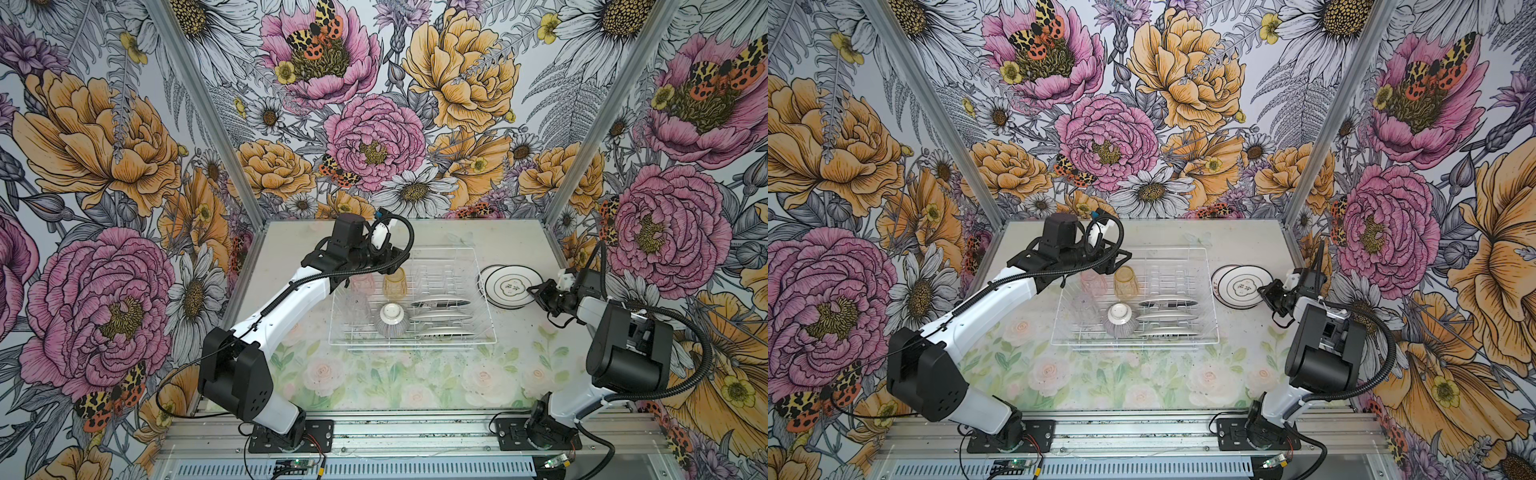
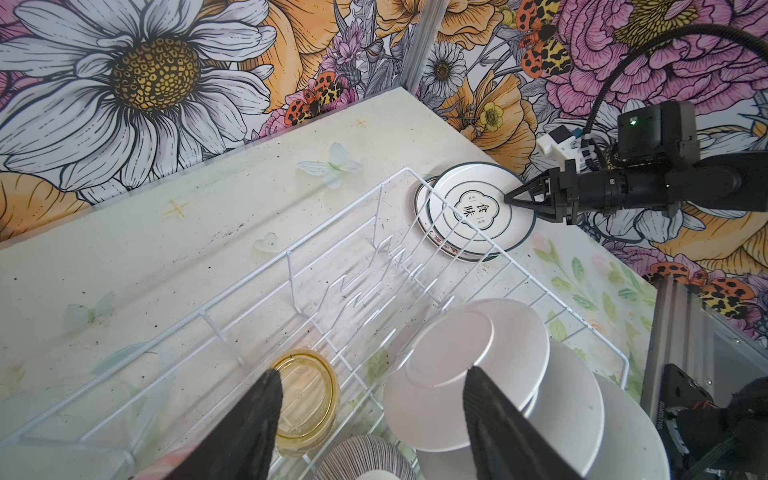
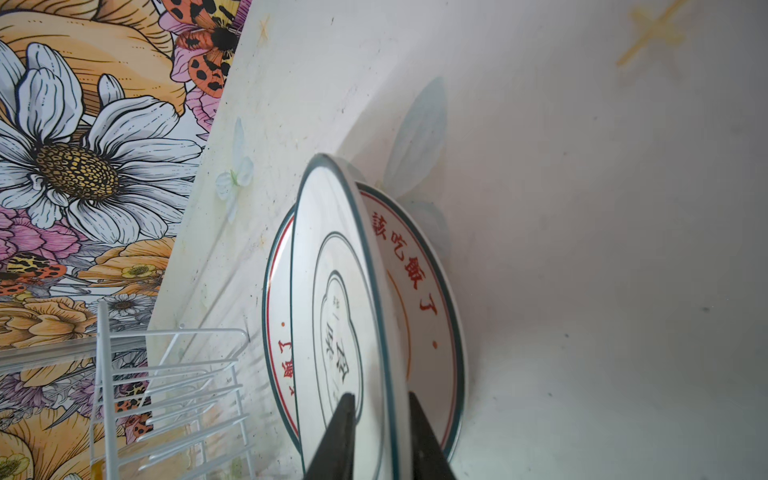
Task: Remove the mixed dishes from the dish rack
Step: 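Lower the green-rimmed plate flat onto the sunburst plate and open the right gripper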
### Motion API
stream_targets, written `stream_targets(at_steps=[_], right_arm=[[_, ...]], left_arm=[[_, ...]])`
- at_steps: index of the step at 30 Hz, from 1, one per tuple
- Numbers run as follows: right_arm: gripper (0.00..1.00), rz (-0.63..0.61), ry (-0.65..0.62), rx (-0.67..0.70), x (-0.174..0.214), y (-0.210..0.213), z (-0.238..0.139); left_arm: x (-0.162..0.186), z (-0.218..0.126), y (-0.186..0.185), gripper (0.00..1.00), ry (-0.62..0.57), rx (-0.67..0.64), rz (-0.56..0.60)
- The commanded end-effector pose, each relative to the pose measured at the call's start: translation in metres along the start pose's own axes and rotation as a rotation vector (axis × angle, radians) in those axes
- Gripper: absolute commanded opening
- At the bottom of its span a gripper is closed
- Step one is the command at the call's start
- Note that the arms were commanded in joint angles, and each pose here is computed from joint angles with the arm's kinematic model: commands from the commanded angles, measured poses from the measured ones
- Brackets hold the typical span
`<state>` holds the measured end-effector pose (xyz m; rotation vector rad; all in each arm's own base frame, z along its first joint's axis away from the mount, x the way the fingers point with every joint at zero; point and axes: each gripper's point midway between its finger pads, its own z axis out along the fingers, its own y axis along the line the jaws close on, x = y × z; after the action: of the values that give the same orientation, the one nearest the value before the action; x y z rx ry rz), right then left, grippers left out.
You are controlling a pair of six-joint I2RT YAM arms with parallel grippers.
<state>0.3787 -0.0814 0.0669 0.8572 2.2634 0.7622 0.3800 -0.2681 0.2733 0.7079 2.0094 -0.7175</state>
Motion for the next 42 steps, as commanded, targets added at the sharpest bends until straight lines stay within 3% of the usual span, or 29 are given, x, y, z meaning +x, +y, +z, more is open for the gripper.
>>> stream_targets(at_steps=[1,16,25,32,38,42], right_arm=[[0.25,-0.040,-0.005,0.034,-0.005,-0.003,0.002],[0.34,-0.063,0.016,0.122,-0.002,-0.018,0.005],[0.44,-0.093,0.025,0.183,-0.001,-0.023,0.010],[0.65,-0.129,0.029,0.252,-0.001,-0.025,0.013],[0.71,-0.150,0.033,0.285,-0.002,-0.024,0.019],[0.85,-0.171,0.035,0.302,-0.004,-0.019,0.023]], left_arm=[[-0.006,0.001,0.001,0.71,-0.003,-0.015,0.025],[-0.002,0.003,0.001,0.70,0.007,-0.013,0.025],[0.003,0.004,0.003,0.71,0.019,-0.018,0.024],[0.006,0.005,0.004,0.70,0.026,-0.020,0.026],[0.008,0.006,0.006,0.71,0.032,-0.024,0.024],[0.010,0.007,0.007,0.70,0.040,-0.027,0.025]])
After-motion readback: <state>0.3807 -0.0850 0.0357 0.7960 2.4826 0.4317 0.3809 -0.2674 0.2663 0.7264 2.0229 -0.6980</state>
